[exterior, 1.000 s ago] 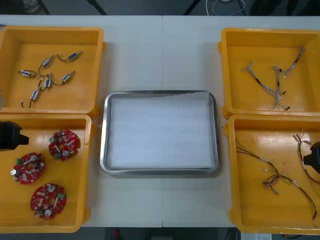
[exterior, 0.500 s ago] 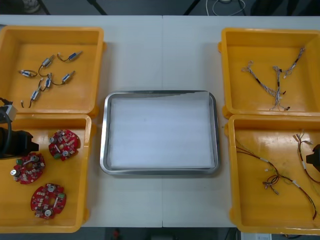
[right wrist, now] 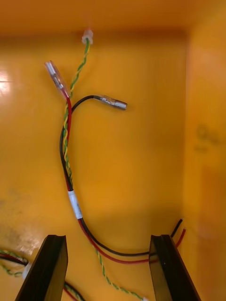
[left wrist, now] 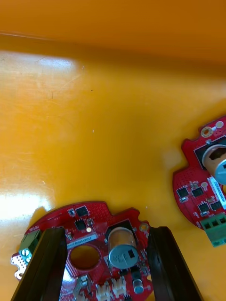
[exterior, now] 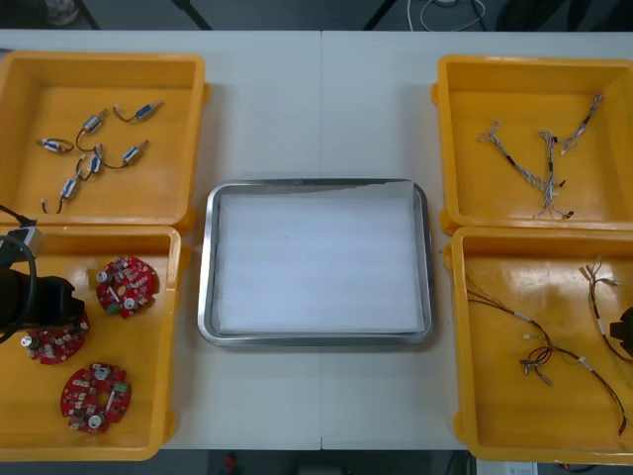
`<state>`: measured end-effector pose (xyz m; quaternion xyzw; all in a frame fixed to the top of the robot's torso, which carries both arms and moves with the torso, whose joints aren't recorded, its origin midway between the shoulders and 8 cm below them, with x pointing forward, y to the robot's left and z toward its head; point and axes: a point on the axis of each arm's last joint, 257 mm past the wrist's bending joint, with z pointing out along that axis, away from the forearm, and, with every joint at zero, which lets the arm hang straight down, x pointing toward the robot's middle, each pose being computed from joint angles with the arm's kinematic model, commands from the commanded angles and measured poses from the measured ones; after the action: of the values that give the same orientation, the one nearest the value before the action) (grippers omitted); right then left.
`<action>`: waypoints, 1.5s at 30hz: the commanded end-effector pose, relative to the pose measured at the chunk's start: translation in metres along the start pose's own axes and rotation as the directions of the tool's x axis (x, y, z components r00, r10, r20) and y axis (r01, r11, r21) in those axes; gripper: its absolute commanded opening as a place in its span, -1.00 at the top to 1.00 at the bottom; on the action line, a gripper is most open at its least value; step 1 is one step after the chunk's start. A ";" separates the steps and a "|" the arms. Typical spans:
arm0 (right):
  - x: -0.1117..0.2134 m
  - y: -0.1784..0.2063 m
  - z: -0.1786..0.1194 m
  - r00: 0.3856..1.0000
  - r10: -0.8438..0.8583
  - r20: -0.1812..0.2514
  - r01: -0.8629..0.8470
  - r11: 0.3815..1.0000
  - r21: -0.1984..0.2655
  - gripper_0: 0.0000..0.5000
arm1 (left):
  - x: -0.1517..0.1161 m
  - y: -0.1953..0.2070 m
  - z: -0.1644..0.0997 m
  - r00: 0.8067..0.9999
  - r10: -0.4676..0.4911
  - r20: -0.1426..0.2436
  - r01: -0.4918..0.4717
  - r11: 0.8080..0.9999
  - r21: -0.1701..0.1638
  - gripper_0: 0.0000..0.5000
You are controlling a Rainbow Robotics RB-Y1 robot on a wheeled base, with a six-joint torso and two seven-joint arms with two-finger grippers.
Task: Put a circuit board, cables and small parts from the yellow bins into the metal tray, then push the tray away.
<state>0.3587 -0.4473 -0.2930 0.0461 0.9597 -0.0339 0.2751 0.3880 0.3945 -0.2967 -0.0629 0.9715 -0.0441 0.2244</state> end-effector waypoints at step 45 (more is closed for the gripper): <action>-0.005 0.007 -0.018 0.999 -0.020 -0.043 0.019 0.999 -0.034 1.00 | -0.032 -0.013 -0.111 0.997 0.077 -0.008 -0.078 0.990 -0.117 1.00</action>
<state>0.3441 -0.4328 -0.3150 0.0473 0.9732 -0.0066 0.2251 0.3563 0.4051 -0.2190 -0.0349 0.9808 0.0171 0.1909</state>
